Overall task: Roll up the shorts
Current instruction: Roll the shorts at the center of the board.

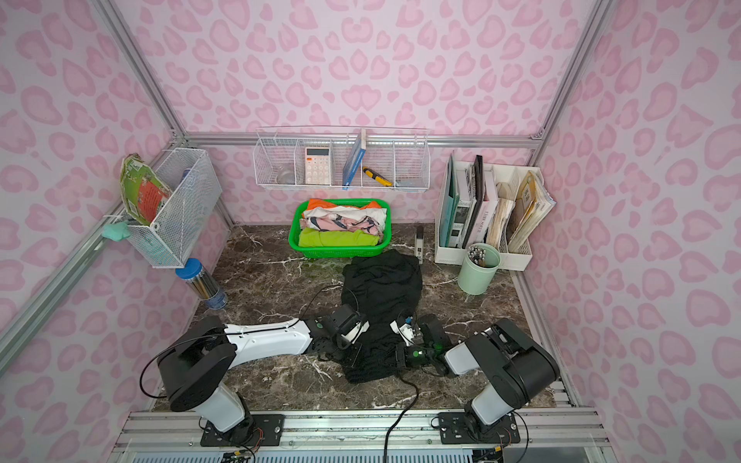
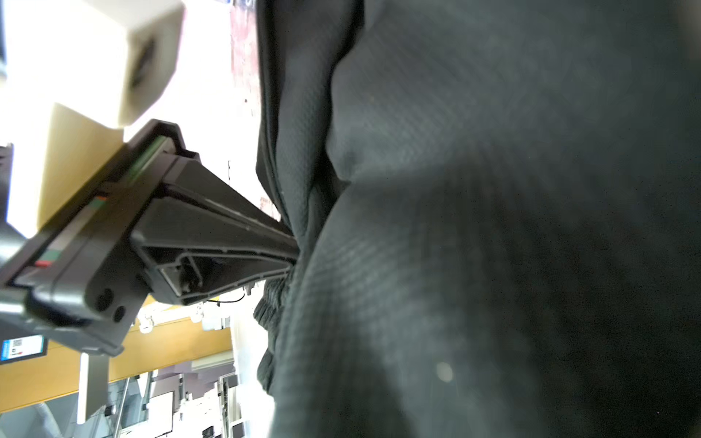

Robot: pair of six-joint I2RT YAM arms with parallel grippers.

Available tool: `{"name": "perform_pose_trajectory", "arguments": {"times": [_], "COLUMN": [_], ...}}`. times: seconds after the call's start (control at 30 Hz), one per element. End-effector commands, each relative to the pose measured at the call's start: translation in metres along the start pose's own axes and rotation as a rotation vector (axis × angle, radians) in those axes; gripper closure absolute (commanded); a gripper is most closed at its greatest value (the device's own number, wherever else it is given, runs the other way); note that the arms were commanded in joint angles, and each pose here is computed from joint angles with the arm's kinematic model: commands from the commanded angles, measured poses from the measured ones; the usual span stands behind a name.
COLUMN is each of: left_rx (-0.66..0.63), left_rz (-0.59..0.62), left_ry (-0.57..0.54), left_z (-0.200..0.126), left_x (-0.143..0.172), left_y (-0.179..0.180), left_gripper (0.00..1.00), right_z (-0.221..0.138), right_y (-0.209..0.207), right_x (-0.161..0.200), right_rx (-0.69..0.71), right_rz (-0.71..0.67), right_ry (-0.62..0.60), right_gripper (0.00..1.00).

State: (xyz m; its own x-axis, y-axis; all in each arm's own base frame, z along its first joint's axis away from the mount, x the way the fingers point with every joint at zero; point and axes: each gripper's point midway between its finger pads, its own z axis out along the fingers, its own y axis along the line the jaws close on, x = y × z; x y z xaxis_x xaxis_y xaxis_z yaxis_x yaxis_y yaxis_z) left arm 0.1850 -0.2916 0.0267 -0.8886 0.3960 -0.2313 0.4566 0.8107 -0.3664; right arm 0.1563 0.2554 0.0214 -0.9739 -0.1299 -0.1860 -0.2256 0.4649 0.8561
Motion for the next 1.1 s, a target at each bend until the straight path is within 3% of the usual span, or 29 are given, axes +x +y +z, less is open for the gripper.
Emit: {"name": "perform_pose_trajectory", "arguments": {"times": [0.0, 0.13, 0.17, 0.27, 0.33, 0.6, 0.67, 0.7, 0.73, 0.93, 1.07], "left_rx": [-0.062, -0.111, -0.127, -0.182, -0.216, -0.264, -0.277, -0.28, -0.285, -0.359, -0.461], "left_rz": [0.07, 0.141, 0.159, 0.219, 0.265, 0.584, 0.636, 0.661, 0.692, 0.869, 0.943], "left_ry": [-0.092, -0.282, -0.321, -0.404, -0.438, -0.522, -0.536, -0.546, -0.559, -0.619, -0.656], "left_z": [-0.025, -0.072, -0.084, -0.112, -0.124, -0.123, -0.118, -0.116, -0.114, -0.091, -0.071], "left_x": [-0.016, -0.043, -0.048, -0.06, -0.065, -0.064, -0.063, -0.062, -0.062, -0.06, -0.065], "left_y": [0.004, 0.001, 0.001, 0.002, 0.002, -0.024, -0.033, -0.038, -0.045, -0.078, -0.082], "left_gripper": [1.0, 1.0, 0.95, 0.66, 0.56, 0.44, 0.32, 0.09, 0.01, 0.01, 0.01], "right_z": [-0.003, -0.002, -0.003, -0.005, -0.006, -0.019, -0.02, -0.021, -0.022, -0.025, -0.026], "right_y": [-0.022, 0.006, 0.013, 0.03, 0.041, 0.067, 0.066, 0.065, 0.065, 0.066, 0.066], "right_x": [0.004, -0.023, -0.031, -0.05, -0.062, -0.092, -0.093, -0.094, -0.094, -0.098, -0.097], "right_rx": [0.131, 0.062, 0.042, -0.004, -0.033, -0.139, -0.129, -0.124, -0.121, -0.133, -0.141], "right_rz": [0.085, 0.055, 0.049, 0.048, 0.051, 0.096, 0.101, 0.107, 0.112, 0.126, 0.126], "right_ry": [0.008, -0.029, -0.043, -0.075, -0.095, -0.177, -0.184, -0.188, -0.196, -0.216, -0.219], "right_gripper": [1.0, 1.0, 1.0, 1.0, 1.0, 1.0, 1.0, 1.0, 1.0, 1.0, 1.0]}}
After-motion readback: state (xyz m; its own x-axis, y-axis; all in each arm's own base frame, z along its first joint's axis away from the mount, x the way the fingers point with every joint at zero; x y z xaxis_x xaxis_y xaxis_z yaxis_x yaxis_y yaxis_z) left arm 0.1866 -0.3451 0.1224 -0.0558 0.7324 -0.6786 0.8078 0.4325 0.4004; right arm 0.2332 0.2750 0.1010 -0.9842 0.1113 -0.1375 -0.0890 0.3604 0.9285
